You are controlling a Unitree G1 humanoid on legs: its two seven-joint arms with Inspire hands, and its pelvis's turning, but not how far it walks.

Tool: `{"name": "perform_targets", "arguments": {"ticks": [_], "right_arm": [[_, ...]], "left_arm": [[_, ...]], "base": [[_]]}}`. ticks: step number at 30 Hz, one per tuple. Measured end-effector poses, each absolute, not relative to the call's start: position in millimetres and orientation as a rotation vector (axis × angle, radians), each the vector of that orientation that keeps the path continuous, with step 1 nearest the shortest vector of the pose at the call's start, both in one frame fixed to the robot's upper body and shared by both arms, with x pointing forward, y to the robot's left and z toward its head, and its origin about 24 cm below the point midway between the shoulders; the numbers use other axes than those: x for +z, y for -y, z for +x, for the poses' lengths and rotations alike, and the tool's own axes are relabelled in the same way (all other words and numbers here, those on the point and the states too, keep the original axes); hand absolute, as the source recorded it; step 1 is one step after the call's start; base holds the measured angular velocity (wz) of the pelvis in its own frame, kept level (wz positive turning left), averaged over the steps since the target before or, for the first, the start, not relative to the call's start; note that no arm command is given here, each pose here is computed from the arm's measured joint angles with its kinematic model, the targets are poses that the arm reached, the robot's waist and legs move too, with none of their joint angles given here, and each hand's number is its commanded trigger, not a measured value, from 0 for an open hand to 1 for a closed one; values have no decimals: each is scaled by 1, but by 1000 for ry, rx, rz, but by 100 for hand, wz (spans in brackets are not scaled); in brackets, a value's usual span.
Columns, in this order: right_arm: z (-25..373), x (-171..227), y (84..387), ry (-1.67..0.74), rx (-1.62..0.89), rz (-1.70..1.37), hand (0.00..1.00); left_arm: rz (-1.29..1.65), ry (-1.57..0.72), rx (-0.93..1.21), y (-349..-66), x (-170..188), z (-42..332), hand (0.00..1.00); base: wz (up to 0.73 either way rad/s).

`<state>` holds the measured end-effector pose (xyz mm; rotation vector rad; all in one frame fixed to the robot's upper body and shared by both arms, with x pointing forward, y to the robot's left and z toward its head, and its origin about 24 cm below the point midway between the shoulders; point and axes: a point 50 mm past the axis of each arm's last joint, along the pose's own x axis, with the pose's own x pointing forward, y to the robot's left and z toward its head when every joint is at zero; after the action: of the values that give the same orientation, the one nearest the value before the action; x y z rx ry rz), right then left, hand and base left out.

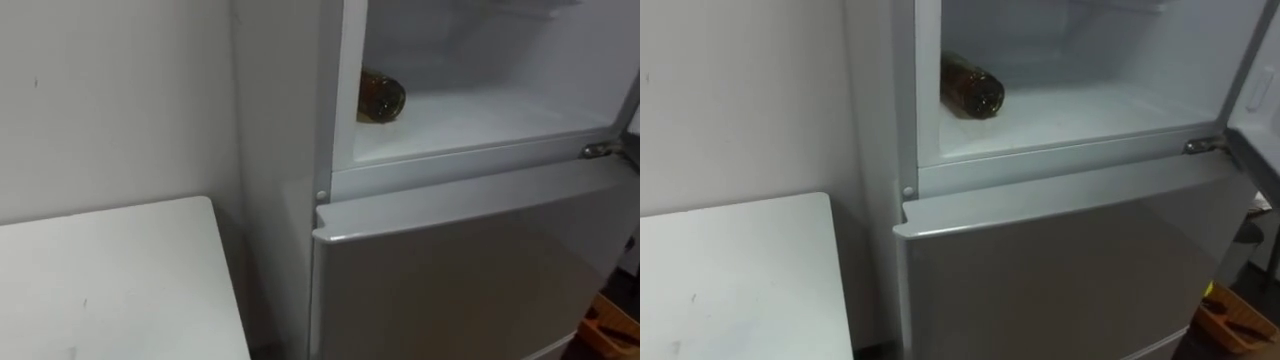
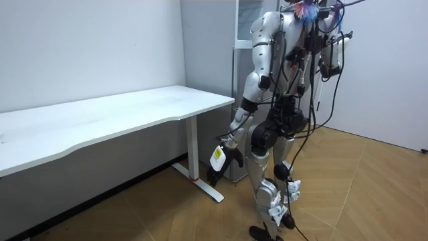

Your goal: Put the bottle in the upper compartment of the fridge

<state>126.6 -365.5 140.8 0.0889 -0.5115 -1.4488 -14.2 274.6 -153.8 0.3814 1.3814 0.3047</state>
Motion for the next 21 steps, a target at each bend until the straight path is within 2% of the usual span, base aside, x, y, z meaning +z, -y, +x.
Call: {"name": "perform_targets", "arguments": {"ticks": [10, 21], "right_arm": [[126, 145, 362, 539, -1449, 91, 0], [141, 146, 347, 543, -1315, 104, 0]], "left_arm": [[392, -1397, 284, -273, -155, -14, 0], [410, -1391, 253, -270, -156, -12, 0]], "base": [[3], [1]]}}
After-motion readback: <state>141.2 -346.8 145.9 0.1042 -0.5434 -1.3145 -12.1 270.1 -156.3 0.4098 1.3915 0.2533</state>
